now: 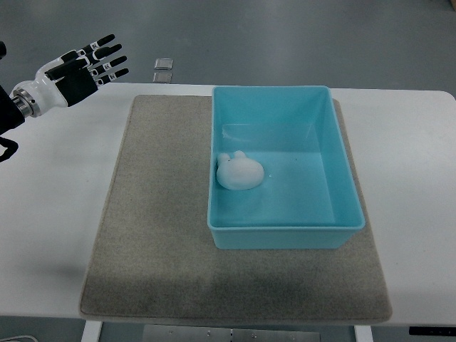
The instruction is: Place white toy into blue box with left hand
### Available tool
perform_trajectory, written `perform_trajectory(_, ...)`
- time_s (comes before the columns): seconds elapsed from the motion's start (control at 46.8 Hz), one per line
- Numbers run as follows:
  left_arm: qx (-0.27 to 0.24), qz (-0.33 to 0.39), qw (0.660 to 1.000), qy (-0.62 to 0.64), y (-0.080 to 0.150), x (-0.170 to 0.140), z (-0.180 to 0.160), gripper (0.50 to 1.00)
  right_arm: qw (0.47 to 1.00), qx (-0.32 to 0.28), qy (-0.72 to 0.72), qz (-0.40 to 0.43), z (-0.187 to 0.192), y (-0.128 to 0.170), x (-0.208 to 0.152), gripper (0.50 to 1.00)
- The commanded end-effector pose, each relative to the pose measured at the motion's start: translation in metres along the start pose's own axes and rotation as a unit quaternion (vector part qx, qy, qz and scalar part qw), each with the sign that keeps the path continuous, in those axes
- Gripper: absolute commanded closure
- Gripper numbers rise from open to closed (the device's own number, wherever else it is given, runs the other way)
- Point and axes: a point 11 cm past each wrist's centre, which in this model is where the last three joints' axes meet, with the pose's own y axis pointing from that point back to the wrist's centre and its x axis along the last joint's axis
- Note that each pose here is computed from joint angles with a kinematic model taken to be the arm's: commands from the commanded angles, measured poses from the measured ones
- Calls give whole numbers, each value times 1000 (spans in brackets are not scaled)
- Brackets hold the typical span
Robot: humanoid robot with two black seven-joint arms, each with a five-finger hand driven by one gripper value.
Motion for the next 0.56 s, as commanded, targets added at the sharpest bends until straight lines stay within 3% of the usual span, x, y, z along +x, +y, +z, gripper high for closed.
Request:
perform_trajectory(0.0,-7,-2,1000,2,-1,-1,3,500,1000,0,0,0,0,0,0,564)
perform_trajectory(0.534,-11,-3,1000,2,0,-2,5,500,1000,0,-4,-12,5,0,-6,564)
